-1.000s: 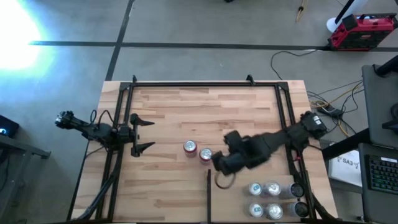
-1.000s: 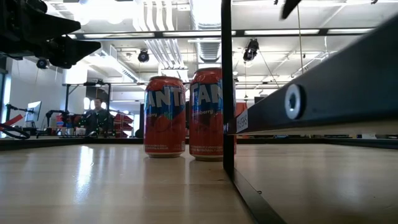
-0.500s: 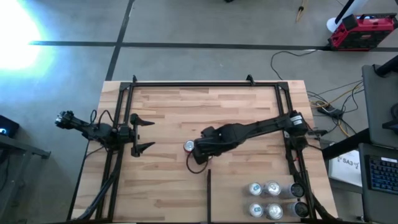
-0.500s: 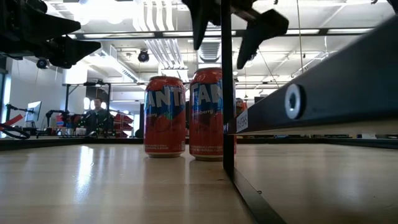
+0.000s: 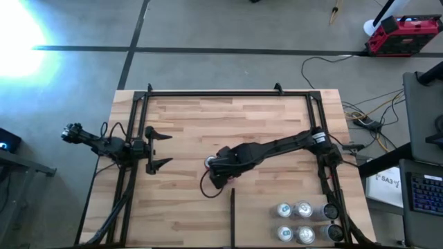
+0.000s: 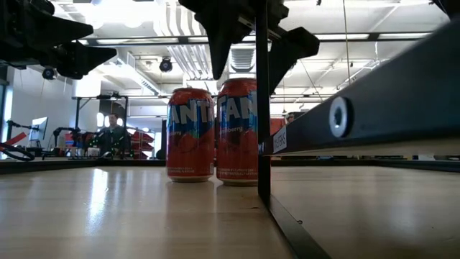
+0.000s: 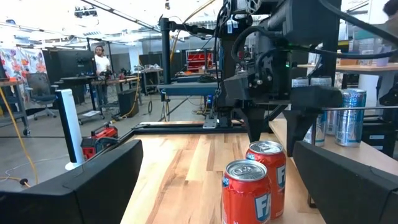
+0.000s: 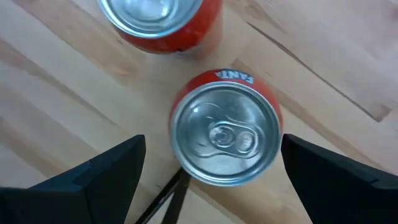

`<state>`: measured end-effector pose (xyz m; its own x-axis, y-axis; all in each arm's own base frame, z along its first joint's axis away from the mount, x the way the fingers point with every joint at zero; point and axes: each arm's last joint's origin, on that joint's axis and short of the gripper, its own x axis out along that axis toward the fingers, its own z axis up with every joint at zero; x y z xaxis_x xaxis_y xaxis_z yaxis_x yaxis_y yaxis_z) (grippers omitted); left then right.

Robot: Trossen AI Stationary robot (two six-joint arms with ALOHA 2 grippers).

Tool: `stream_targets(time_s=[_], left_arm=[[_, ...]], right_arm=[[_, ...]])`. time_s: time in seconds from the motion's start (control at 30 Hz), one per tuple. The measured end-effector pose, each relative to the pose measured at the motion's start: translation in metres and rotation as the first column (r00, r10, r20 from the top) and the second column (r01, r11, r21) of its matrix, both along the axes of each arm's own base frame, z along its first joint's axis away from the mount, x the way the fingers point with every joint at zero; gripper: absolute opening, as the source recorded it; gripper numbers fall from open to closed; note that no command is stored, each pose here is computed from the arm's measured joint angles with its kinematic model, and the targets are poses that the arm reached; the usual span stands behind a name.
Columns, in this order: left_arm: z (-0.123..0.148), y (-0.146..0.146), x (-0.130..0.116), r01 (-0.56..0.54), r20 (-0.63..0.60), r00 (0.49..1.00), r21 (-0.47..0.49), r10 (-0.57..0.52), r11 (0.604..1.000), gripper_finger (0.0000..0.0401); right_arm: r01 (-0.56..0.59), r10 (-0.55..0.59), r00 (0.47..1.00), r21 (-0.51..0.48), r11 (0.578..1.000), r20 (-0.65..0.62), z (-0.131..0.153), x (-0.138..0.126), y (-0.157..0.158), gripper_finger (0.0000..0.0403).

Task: Place canned beverage on shelf
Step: Put the bottom orange soda can on the shelf

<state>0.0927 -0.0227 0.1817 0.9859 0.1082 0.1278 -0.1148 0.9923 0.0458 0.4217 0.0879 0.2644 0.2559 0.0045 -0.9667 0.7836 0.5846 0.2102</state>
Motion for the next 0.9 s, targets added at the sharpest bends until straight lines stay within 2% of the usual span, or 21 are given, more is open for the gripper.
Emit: stream_targets(time_s=[0.2,0.6,0.9], left_arm=[[0.0,0.0,0.0,0.0,0.0,1.0,0.0,0.0,1.0,0.04],[0.0,0.0,0.0,0.0,0.0,1.0,0.0,0.0,1.0,0.04],[0.0,0.0,0.0,0.0,0.0,1.0,0.0,0.0,1.0,0.04]], right_arm=[[0.007,-0.007,1.0,-0.006,1.0,-0.023,-0.008,0.002,0.0,0.0359],[0.105,-0.104,0.991,0.005,0.994,-0.079,-0.033,0.012,-0.004,0.0356],[0.22,-0.218,0.972,0.019,0.975,-0.086,-0.033,0.012,-0.005,0.029]])
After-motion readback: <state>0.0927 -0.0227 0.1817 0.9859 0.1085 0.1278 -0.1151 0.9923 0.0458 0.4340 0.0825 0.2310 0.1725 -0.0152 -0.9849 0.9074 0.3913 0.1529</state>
